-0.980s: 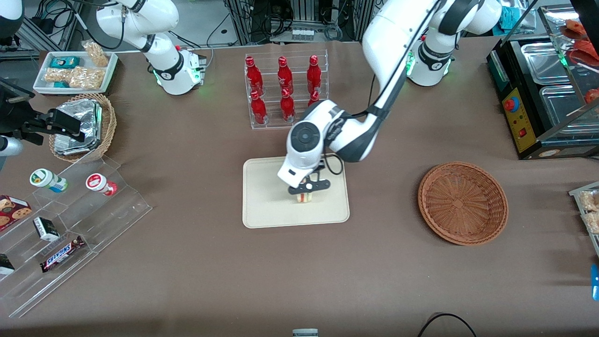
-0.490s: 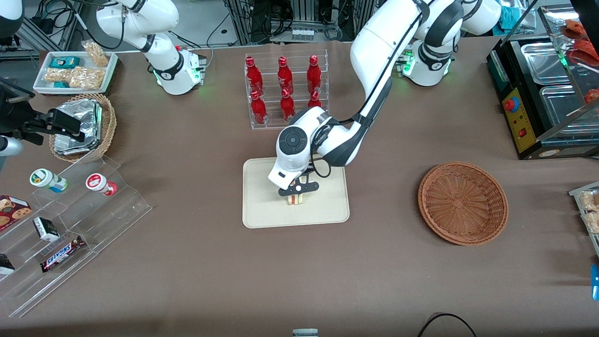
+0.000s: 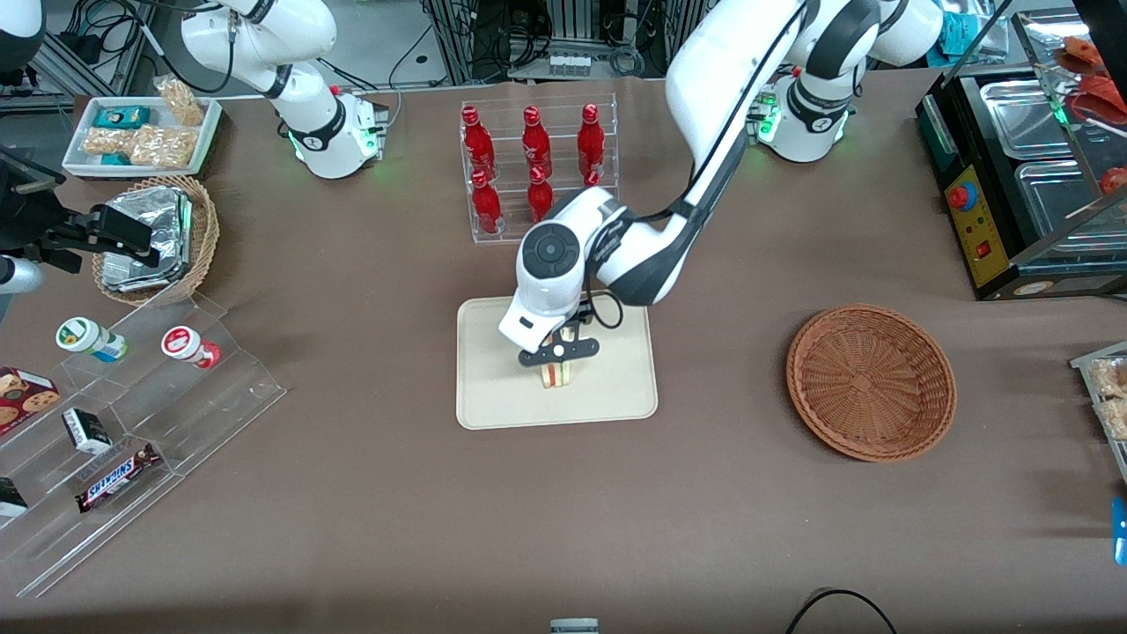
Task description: Place sandwich from basket to tray
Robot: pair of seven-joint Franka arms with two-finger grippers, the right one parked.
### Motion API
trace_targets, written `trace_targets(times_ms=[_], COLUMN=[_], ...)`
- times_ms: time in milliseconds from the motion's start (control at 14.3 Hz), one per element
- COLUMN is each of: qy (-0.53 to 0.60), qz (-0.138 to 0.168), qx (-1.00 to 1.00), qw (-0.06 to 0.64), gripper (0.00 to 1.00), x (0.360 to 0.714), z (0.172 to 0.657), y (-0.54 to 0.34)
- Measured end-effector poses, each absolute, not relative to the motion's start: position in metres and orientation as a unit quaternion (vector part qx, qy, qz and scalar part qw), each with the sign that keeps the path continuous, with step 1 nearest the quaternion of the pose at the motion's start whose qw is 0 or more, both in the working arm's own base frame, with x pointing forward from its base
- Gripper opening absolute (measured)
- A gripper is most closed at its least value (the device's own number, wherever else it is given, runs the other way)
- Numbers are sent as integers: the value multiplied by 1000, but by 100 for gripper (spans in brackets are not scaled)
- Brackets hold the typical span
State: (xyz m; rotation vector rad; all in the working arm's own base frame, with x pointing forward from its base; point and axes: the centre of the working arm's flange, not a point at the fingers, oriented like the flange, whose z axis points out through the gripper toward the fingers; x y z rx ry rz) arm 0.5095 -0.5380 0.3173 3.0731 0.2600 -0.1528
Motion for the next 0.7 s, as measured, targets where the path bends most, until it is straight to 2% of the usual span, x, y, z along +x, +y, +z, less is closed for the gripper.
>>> trace_targets(times_ms=[140, 280, 490, 700], qy=[72, 73, 75, 52], qz=[-46, -58, -75, -93], qx=[996, 995, 993, 993], qw=[11, -18, -46, -45], gripper=[100, 100, 100, 100], x=[511, 511, 529, 557], z=[364, 392, 397, 397], y=[-516, -481, -411, -331])
